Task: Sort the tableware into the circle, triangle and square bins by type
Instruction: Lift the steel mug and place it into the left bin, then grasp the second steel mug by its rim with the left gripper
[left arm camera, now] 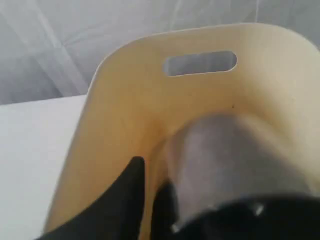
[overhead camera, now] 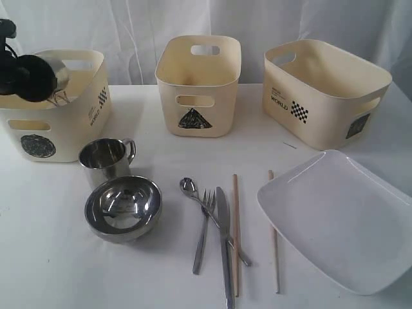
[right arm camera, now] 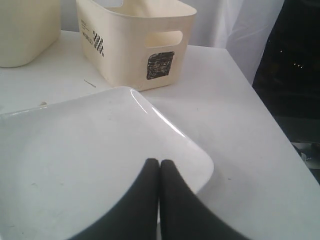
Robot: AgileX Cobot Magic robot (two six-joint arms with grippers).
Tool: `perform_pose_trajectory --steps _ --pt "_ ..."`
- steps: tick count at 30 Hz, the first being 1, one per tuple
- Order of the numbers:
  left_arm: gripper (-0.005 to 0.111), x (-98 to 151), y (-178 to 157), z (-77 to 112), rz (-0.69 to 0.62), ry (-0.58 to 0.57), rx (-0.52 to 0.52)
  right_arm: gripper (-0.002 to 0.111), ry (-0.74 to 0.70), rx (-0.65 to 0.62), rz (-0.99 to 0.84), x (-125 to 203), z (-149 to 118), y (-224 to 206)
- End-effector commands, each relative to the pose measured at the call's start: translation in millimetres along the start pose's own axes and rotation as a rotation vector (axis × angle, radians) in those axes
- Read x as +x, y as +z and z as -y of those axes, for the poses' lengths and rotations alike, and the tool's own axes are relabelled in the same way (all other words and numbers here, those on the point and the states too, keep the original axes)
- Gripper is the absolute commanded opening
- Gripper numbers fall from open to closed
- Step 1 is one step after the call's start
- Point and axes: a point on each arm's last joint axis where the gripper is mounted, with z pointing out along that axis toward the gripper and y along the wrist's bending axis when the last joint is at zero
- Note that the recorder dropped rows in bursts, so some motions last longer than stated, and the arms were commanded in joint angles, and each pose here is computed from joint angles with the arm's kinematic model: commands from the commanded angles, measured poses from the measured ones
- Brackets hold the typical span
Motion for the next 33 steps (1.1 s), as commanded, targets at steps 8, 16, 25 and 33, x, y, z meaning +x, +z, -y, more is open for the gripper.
perform_pose_trajectory --steps 8,16,25,33 --pt "0.062 -36.2 -60.1 -8.3 -0.102 -0.24 -0.046 0.0 -0.002 0.0 0.011 -0.4 0.0 -0.2" --pt "0.062 -64.5 -161.3 -9.1 -0.225 -0.349 -0.048 0.0 -0.002 0.0 0.011 -0.4 0.0 -0.2" --pt "0.062 2.1 -146.4 28.8 -0.61 -0.532 0.226 0.0 -0.002 0.0 0.011 -0.4 0.0 -0.2" --pt "0.062 34.1 -103.2 46.8 -0.59 -0.738 0.357 0.0 -0.002 0.0 0.011 -0.4 0.0 -0.2"
